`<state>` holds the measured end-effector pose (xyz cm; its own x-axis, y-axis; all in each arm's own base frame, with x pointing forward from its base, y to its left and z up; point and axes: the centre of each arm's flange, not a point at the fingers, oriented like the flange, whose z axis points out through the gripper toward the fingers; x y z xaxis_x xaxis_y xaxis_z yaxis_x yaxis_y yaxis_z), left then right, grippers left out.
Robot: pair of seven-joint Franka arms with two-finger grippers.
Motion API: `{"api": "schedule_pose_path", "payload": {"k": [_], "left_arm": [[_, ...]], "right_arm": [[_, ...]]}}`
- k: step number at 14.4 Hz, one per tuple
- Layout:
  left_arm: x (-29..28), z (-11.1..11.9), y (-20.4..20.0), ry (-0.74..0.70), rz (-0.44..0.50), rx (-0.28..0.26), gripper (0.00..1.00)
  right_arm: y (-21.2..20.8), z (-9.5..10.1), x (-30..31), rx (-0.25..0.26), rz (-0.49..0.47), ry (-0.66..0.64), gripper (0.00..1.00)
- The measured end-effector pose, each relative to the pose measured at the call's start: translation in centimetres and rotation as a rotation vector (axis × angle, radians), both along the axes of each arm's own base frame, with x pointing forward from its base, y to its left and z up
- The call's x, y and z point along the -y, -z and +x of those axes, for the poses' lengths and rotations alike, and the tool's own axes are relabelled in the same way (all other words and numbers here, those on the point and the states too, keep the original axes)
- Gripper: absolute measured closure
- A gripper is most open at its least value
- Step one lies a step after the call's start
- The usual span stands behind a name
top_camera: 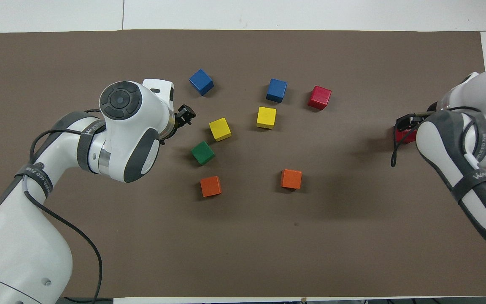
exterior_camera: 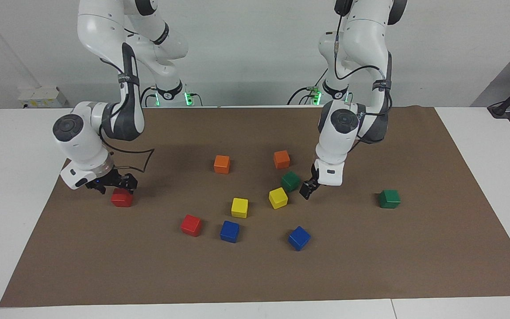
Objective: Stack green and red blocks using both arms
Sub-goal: 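Move the left gripper to green while the right gripper grasps red, then grasp green with the left gripper while the right gripper lifts red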
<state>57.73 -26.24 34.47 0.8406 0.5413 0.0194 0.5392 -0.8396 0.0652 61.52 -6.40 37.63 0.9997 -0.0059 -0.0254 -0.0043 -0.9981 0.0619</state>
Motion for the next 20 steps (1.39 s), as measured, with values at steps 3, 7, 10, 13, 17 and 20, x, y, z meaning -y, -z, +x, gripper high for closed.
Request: {"api": "schedule_pose_path", "payload": {"k": [3, 7, 10, 13, 17, 20], "left_arm": [[1.2, -0.8, -0.4, 0.012, -0.001, 0.004, 0.00], [2.8, -1.9, 0.0, 0.037, 0.003, -0.005, 0.00], [3.6, -2.5, 0.5, 0.052, 0.009, -0.013, 0.00], [3.8, -2.9, 1.3, 0.059, 0.009, -0.012, 0.00], [4.2, -3.0, 2.5, 0.055, 0.006, -0.011, 0.00], [4.5, -3.1, 2.8, 0.053, 0.005, -0.010, 0.00]], "right_arm": [[-5.1, 2.4, -5.1, 0.066, -0.004, 0.053, 0.00], [-3.4, 5.8, -15.5, 0.099, 0.011, 0.257, 0.00], [0.1, 8.4, -21.1, 0.104, 0.011, 0.336, 0.00], [2.5, 9.9, -23.8, 0.118, 0.009, 0.353, 0.00], [3.9, 10.9, -24.0, 0.158, 0.028, 0.363, 0.00], [7.1, 10.6, -23.8, 0.174, 0.035, 0.368, 0.00]]}}
